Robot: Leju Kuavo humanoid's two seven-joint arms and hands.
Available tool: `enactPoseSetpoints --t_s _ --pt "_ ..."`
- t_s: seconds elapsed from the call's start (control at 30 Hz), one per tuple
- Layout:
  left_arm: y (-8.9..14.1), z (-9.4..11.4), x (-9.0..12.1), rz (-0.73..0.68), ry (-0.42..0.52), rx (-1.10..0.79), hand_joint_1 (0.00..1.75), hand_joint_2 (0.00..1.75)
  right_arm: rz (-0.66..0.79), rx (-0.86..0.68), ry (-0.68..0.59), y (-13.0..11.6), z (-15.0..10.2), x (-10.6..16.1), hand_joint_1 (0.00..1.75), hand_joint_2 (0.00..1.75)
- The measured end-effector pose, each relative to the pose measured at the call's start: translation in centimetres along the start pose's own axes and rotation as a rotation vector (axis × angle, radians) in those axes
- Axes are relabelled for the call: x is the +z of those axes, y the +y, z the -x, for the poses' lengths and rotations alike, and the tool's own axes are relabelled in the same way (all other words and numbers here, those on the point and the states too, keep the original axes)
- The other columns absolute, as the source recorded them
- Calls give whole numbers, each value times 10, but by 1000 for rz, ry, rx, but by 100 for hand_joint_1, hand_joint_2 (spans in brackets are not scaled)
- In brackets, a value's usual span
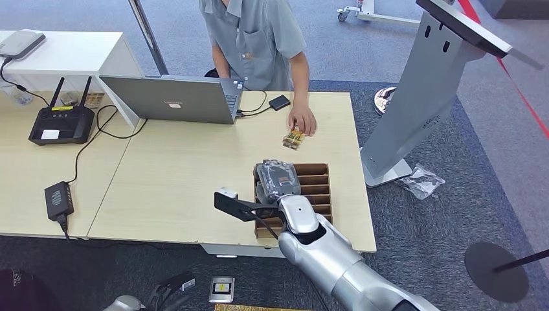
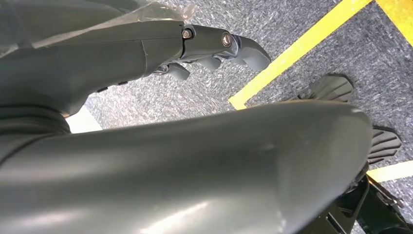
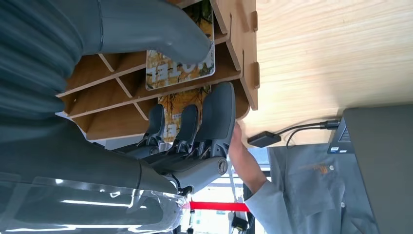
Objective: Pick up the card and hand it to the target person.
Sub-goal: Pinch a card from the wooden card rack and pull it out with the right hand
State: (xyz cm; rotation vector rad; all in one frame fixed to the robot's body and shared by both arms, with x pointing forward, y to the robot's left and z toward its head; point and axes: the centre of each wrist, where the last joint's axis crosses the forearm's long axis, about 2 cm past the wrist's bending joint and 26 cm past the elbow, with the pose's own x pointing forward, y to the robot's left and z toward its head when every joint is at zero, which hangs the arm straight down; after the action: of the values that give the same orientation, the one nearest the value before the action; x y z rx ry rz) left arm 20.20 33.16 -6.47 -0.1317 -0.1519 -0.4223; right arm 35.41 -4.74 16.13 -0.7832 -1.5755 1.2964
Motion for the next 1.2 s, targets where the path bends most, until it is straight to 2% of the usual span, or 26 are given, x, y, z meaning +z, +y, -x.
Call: enactPoseSetpoints --t_s 1.2 --pt "0 2 -1 -6 3 -7 0 0 -1 13 53 4 11 2 103 175"
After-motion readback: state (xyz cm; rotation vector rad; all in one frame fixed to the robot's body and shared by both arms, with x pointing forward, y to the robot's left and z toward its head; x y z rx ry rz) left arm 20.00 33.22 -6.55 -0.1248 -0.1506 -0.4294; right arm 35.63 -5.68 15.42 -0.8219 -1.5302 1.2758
